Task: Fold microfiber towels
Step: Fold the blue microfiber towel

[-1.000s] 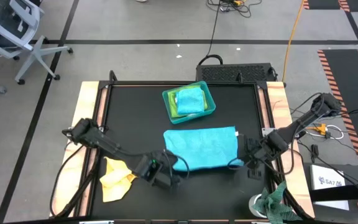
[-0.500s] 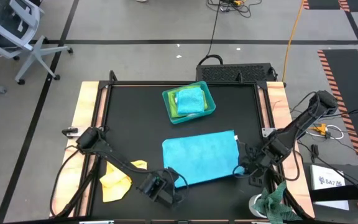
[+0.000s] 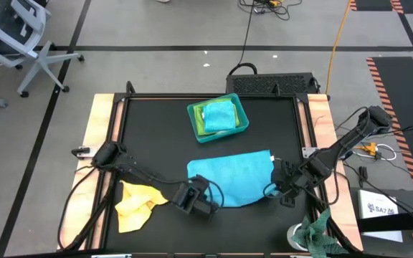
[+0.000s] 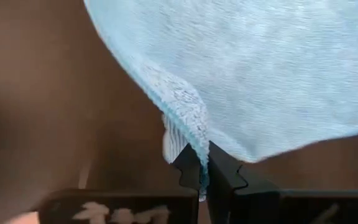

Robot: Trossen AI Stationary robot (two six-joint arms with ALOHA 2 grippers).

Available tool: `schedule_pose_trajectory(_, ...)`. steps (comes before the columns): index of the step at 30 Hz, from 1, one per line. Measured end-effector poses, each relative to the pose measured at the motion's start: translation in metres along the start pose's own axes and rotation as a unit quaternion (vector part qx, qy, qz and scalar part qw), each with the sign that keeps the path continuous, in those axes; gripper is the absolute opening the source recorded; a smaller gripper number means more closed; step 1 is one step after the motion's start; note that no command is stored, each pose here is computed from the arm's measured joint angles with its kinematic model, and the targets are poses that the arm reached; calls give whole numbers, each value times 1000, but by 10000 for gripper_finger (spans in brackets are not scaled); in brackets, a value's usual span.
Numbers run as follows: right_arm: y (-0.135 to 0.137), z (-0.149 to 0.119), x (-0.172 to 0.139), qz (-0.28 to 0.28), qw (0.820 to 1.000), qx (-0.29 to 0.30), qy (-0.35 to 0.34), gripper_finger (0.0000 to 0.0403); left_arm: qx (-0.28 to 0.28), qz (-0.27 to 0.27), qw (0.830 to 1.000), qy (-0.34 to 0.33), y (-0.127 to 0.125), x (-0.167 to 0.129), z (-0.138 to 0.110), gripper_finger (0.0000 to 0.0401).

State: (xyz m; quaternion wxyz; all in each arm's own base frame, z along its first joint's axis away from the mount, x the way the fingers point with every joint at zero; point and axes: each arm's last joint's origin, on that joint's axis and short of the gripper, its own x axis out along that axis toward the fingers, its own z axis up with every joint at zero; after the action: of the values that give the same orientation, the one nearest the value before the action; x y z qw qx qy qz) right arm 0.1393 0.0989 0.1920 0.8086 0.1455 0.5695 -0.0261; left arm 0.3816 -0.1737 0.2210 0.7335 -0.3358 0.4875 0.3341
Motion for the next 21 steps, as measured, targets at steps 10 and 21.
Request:
schedule_pose_trajectory(10, -30, 6, 0, -77, 995, -41, 53, 0, 9, 68, 998, 7, 17, 7, 25, 0)
schedule_pose_trajectory(21, -53, 29, -1, -82, 995, -51, 18, 0, 20, 97, 995, -3, 26, 12, 45, 0)
